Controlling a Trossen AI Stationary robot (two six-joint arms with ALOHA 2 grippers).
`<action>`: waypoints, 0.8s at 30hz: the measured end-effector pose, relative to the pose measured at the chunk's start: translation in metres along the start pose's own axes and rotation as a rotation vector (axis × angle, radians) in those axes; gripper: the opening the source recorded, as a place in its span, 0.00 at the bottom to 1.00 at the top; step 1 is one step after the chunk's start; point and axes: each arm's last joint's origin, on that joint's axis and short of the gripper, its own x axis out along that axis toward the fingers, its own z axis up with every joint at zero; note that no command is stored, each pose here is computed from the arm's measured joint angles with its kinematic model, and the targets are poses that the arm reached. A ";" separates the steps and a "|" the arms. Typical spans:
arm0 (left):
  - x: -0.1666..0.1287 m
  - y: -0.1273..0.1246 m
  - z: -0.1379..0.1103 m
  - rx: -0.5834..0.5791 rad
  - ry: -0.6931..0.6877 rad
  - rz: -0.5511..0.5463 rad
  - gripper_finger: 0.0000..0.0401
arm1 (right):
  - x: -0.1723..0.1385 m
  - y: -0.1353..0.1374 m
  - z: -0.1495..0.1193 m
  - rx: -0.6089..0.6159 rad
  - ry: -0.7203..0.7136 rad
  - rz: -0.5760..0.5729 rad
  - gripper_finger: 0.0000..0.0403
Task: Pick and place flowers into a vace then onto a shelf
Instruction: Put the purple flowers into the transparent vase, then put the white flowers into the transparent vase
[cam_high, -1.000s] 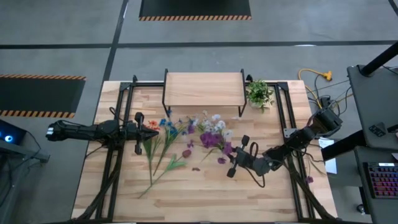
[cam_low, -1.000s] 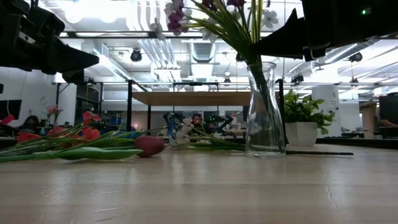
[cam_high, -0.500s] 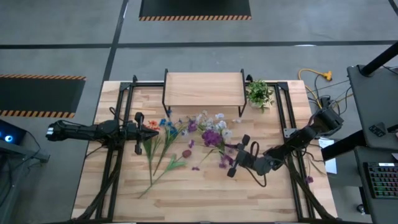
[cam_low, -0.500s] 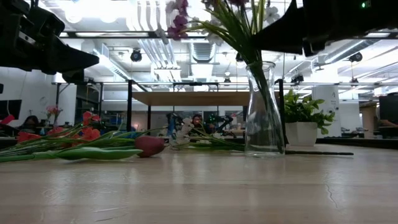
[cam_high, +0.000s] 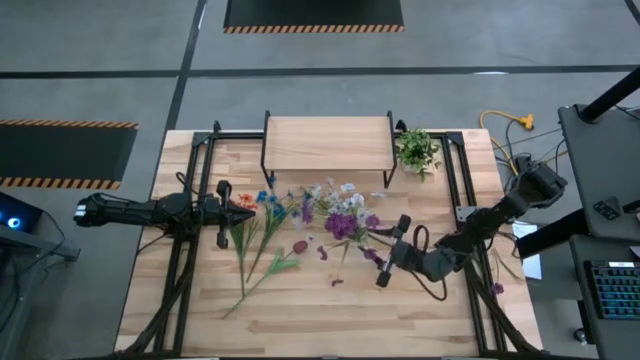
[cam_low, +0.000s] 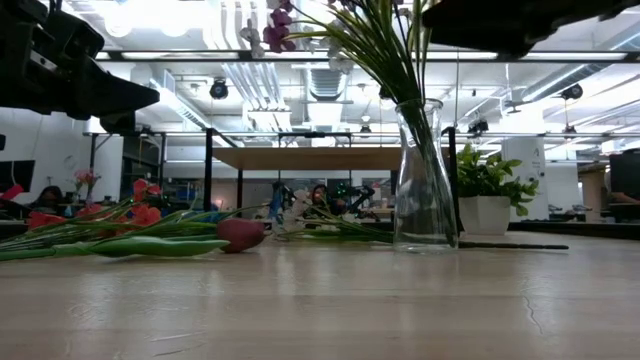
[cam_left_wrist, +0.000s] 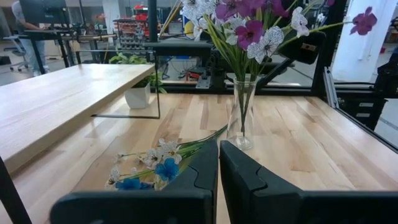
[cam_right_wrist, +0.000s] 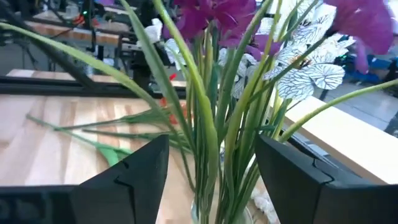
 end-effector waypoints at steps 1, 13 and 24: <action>0.000 0.000 0.000 0.000 0.000 0.000 0.00 | -0.003 -0.001 0.002 0.008 0.003 0.005 0.57; 0.000 0.000 0.000 0.000 0.000 0.000 0.00 | -0.022 -0.030 0.001 0.073 0.081 -0.219 0.54; 0.000 0.000 0.000 0.000 -0.001 0.000 0.00 | -0.005 -0.051 -0.021 0.154 0.308 -0.145 0.54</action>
